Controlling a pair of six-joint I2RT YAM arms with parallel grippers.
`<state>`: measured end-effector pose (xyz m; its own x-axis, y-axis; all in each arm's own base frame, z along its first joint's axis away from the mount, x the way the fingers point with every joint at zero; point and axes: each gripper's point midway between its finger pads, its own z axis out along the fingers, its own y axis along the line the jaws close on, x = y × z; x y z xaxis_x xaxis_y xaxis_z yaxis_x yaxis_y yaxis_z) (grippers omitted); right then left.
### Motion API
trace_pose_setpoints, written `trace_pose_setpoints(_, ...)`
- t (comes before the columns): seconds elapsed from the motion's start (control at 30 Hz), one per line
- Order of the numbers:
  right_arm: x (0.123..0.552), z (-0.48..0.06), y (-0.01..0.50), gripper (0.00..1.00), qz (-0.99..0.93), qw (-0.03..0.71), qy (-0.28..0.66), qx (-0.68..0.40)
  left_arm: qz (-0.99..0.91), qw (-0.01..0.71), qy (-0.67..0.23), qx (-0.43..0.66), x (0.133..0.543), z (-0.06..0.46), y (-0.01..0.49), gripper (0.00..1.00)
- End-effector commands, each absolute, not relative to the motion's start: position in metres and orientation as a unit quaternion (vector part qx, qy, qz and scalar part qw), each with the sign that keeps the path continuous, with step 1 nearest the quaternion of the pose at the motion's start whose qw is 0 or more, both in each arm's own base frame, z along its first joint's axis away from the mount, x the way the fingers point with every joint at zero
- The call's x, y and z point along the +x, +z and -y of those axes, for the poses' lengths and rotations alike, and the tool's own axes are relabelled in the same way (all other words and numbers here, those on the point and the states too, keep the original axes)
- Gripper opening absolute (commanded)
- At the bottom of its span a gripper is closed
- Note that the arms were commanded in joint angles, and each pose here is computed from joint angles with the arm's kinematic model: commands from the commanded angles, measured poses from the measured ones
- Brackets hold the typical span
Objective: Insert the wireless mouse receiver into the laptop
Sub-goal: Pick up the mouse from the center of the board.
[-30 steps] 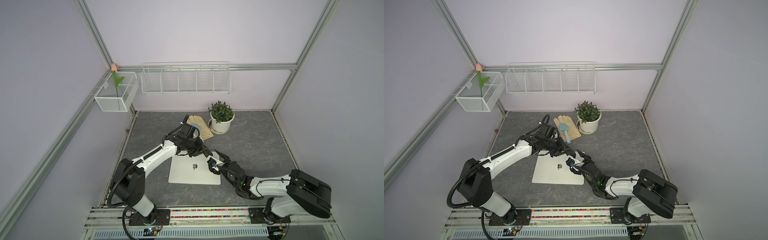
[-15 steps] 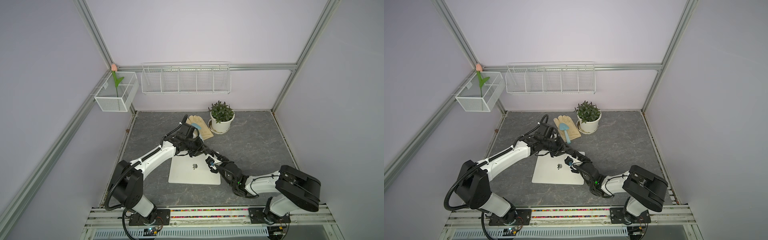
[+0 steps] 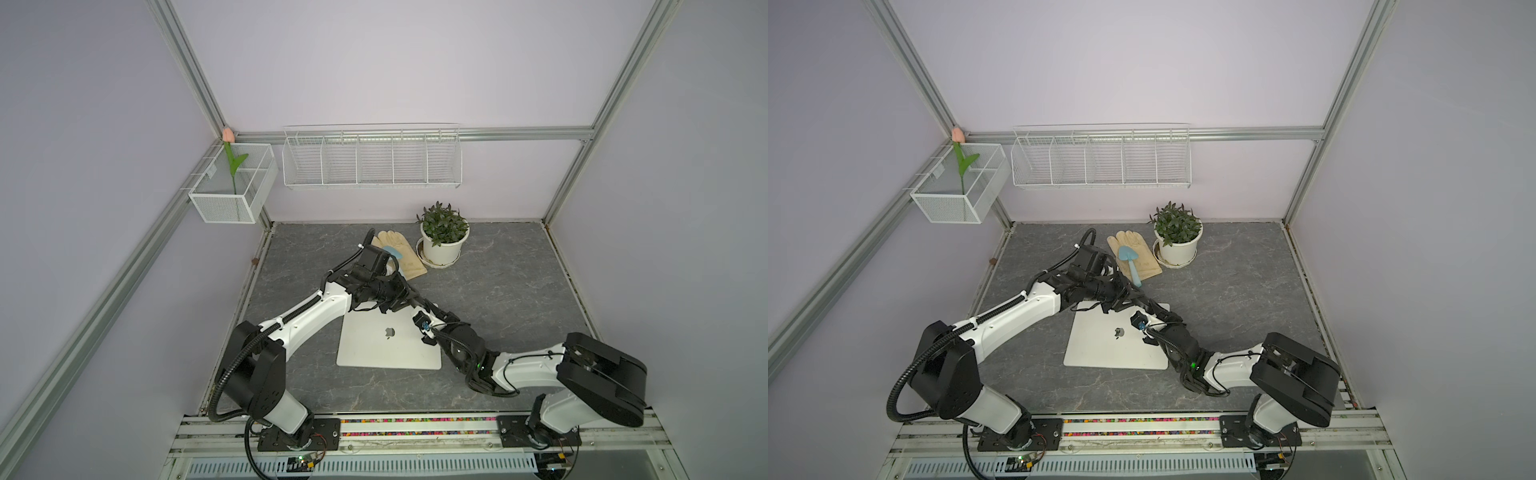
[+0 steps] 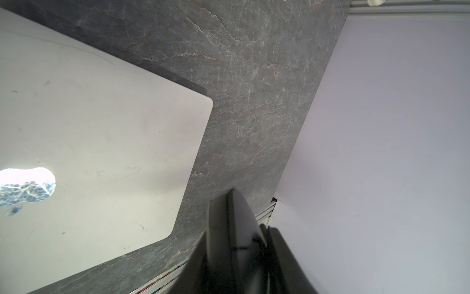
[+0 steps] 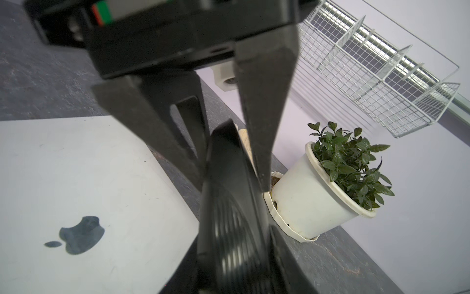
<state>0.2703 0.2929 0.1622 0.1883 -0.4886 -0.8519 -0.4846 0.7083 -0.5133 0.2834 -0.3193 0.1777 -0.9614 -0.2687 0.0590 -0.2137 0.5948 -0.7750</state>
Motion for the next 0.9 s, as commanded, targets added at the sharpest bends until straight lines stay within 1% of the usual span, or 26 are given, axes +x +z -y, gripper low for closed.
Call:
trace_pose_setpoints(0.0,0.267,-0.285,0.176,0.24,-0.66,0.668,0.034,-0.343,-0.886,0.09,-0.444,-0.095,0.292,0.313,0.202,0.53)
trace_pose_setpoints(0.1,0.257,-0.277,0.173,0.23,-0.689,0.637,0.064,-0.339,-0.884,0.14,-0.437,-0.09,0.306,0.296,0.213,0.69)
trace_pose_setpoints(0.17,0.247,-0.271,0.171,0.21,-0.716,0.606,0.094,-0.334,-0.88,0.184,-0.431,-0.074,0.316,0.283,0.225,0.75)
trace_pose_setpoints(0.27,0.233,-0.257,0.168,0.21,-0.766,0.543,0.148,-0.31,-0.866,0.278,-0.415,-0.009,0.326,0.265,0.251,0.76)
trace_pose_setpoints(0.33,0.224,-0.248,0.168,0.21,-0.794,0.498,0.189,-0.293,-0.853,0.333,-0.398,0.059,0.323,0.26,0.264,0.75)
trace_pose_setpoints(0.4,0.215,-0.238,0.173,0.2,-0.816,0.453,0.242,-0.264,-0.833,0.369,-0.391,0.13,0.312,0.26,0.269,0.74)
trace_pose_setpoints(0.5,0.201,-0.233,0.187,0.2,-0.815,0.409,0.339,-0.23,-0.807,0.388,-0.392,0.213,0.291,0.262,0.257,0.72)
trace_pose_setpoints(0.67,0.188,-0.237,0.209,0.2,-0.791,0.324,0.483,-0.191,-0.784,0.377,-0.398,0.292,0.257,0.265,0.225,0.68)
trace_pose_setpoints(0.77,0.184,-0.248,0.22,0.21,-0.766,0.267,0.552,-0.189,-0.767,0.384,-0.404,0.319,0.243,0.272,0.221,0.68)
trace_pose_setpoints(0.87,0.184,-0.259,0.225,0.23,-0.744,0.225,0.599,-0.194,-0.757,0.377,-0.427,0.32,0.238,0.282,0.222,0.68)
